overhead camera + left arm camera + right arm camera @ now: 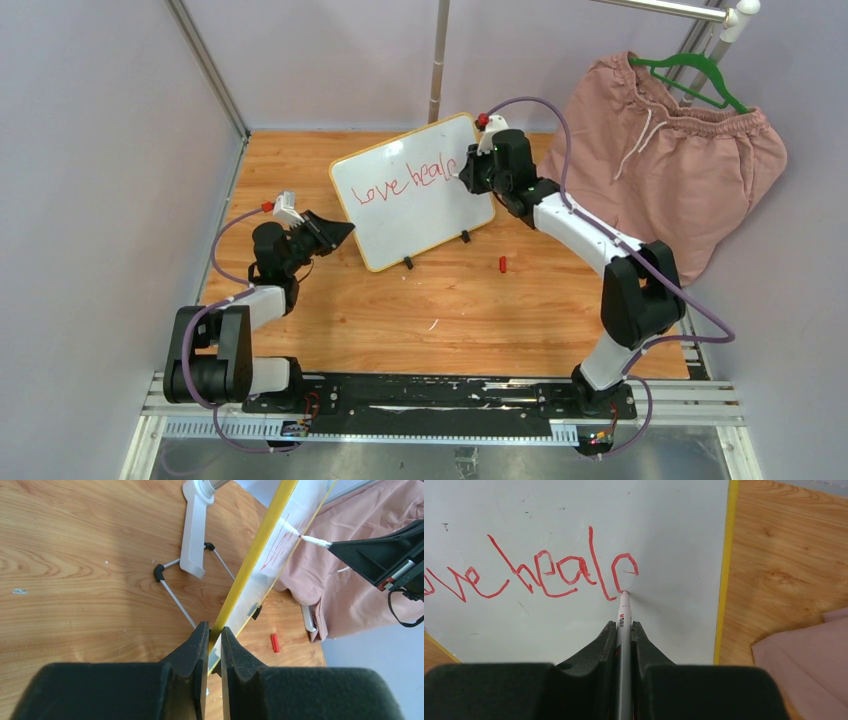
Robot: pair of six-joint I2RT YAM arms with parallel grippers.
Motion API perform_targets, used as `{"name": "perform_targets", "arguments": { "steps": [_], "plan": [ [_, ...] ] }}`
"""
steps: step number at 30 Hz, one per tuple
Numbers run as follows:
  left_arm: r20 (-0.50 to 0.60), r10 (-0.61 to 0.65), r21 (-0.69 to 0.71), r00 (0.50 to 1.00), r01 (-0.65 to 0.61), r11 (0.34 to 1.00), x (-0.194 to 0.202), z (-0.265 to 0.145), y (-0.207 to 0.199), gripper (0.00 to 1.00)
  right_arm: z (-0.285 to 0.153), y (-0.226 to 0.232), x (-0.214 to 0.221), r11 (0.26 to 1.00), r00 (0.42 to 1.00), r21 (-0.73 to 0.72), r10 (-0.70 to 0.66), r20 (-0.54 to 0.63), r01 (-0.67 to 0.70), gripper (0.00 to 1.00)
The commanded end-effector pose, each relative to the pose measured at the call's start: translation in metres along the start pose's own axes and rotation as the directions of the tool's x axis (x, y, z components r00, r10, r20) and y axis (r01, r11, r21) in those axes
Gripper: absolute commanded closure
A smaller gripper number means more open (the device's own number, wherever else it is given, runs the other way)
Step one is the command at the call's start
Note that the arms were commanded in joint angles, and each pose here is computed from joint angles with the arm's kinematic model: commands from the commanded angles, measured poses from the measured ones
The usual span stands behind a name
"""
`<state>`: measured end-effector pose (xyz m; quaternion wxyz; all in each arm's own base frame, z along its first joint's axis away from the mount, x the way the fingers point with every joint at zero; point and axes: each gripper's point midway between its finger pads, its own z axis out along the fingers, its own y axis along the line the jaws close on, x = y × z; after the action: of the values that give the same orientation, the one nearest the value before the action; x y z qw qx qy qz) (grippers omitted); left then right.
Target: Write a sentence on the whiteboard
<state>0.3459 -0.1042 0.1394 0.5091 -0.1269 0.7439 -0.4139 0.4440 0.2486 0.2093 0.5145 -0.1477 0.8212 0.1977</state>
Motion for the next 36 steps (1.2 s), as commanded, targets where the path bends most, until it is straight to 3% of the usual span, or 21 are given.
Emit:
{"name": "perform_targets", "arguments": {
  "steps": [1,12,24,36],
  "plan": [
    [0.019,0.012,-0.014,1.000,-0.012,1.000,-0.004,-0.001,0.002,1.00,-0.011,-0.017,-0.013,0.998,0.999,0.055,0.016,0.038,-0.018,1.00],
    [0.019,0.012,-0.017,1.000,-0.012,1.000,-0.004,-0.001,0.003,1.00,-0.017,-0.022,-0.026,0.998,0.997,0.049,0.036,0.071,-0.040,1.00],
    [0.018,0.010,-0.016,1.000,-0.010,1.000,-0.004,-0.002,0.002,1.00,-0.063,-0.005,-0.065,0.999,0.983,-0.007,0.039,0.180,-0.039,1.00],
    [0.016,0.006,-0.016,1.000,-0.006,1.000,-0.003,-0.002,0.002,1.00,-0.063,-0.013,-0.059,1.000,0.963,0.014,0.012,0.271,-0.016,1.00]
  ]
}}
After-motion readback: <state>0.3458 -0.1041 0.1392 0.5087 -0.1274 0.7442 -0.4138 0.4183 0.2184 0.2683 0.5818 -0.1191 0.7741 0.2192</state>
